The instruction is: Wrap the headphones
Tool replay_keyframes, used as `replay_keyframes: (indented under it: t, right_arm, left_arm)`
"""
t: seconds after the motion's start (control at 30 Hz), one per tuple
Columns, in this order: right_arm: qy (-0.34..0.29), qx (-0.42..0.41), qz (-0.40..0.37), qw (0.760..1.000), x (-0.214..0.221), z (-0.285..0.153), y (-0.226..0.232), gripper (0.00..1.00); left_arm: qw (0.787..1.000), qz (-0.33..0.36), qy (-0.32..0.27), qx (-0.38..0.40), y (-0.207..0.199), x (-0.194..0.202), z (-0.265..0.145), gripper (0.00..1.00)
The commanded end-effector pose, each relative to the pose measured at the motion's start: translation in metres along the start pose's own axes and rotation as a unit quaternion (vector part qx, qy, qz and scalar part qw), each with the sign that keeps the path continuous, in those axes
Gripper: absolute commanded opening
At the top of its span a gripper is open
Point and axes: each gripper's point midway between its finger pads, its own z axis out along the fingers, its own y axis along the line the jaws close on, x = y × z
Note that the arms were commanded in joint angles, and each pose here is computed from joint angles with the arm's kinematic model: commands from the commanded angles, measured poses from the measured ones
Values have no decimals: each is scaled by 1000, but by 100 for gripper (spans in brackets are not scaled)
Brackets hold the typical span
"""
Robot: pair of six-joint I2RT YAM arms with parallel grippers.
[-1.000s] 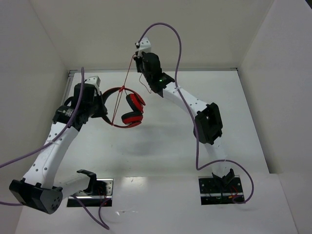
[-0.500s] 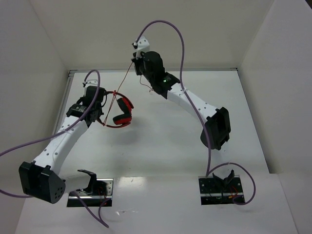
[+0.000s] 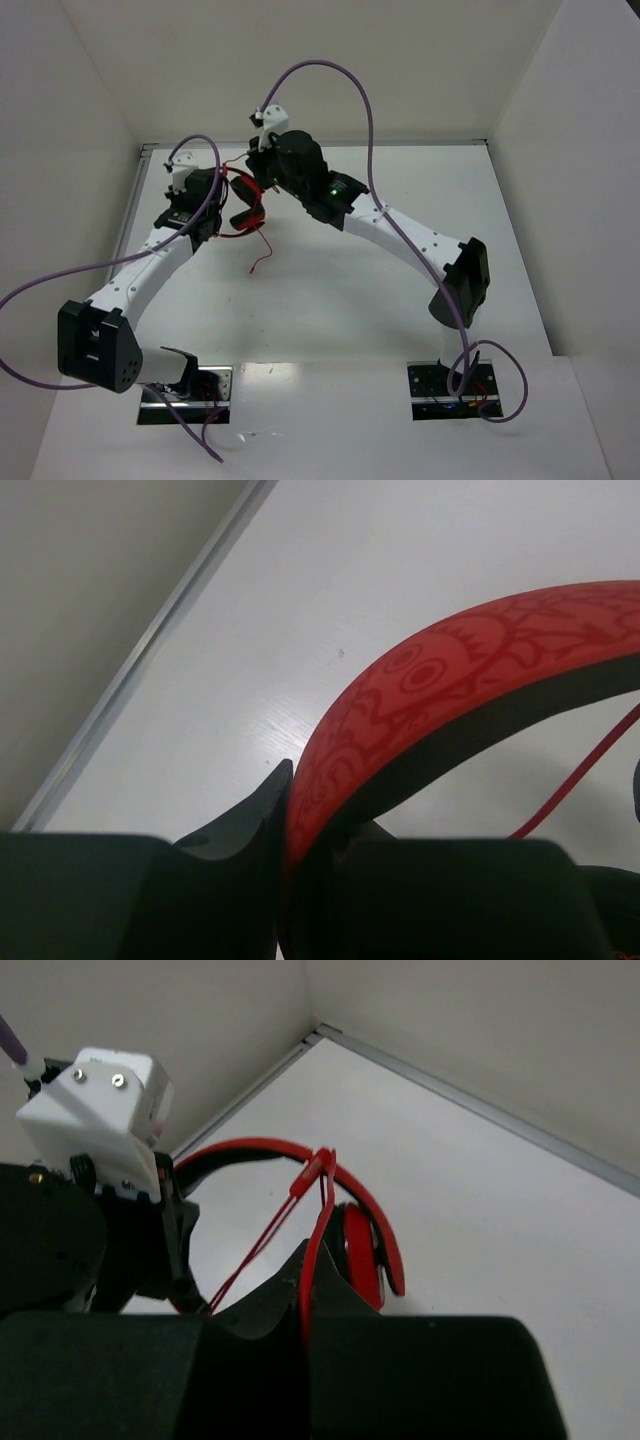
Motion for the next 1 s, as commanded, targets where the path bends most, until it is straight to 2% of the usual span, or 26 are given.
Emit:
replay_keyframes:
  t: [0.0,0.17,0.4,0.47,0.63,0.87,0.97]
  right_arm:
    - [-22,-42,60,997,-30,-32,16,1]
    - [5,-130,121,984,-12,-57,51,1]
    - [31,-197,139,970,18,-68,112,1]
    - [43,-184,130,973,40,-69,121,1]
    - [46,-134,148,979,70,-75,103,1]
    - [0,-24,157,987,85,-77,56,1]
    - [-28,-13,166,986,80,-74,50,1]
  left_arm:
    - [984,-159,-73,-12,-7,-46,7,0]
    - [968,-236,-88,-4,-22,-71,14,0]
    - [941,-321,-71,75,-65,-100,12,0]
    - [931,-346,-72,91,-68,-113,8,0]
    - [909,-382,-79,146,-79,-150,-13,0]
    - [874,-412,-105,234,-83,-207,-59,0]
    - [862,-415,-109,270,-84,-223,-78,0]
